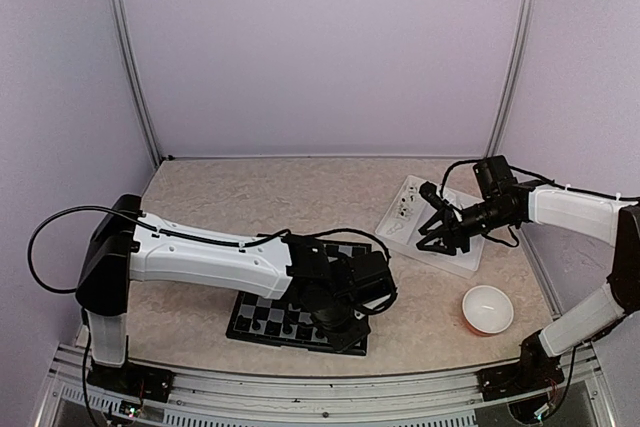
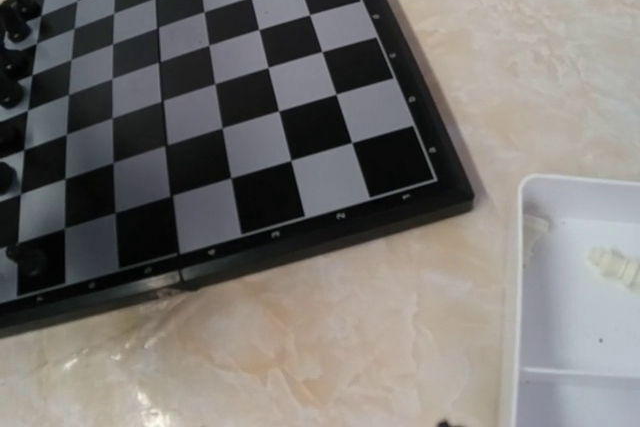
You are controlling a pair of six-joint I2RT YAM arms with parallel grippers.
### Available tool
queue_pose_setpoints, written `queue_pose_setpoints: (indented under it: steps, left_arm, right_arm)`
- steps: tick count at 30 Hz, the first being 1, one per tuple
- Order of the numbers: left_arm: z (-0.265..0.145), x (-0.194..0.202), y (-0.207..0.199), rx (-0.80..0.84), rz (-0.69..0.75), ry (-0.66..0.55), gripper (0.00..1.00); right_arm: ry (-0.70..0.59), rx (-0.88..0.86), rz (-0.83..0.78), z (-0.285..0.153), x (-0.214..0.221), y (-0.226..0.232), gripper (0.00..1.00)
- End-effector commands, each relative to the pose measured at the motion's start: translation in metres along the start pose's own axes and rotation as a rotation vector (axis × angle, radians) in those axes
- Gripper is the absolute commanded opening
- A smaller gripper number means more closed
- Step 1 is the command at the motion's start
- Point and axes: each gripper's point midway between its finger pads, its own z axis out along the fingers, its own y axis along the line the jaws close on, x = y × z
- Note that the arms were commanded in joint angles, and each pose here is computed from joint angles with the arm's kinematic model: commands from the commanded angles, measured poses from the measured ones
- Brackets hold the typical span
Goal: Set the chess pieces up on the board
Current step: Place the rook at a8.
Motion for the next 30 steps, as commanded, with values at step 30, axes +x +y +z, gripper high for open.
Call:
queue_pose_setpoints:
  steps: [30]
  left_arm:
    - [0.02, -0.006, 0.007, 0.012, -0.011, 0.001, 0.19]
  right_arm:
    - [-0.002, -0.037, 0.009, 0.004, 0.004, 0.003, 0.49]
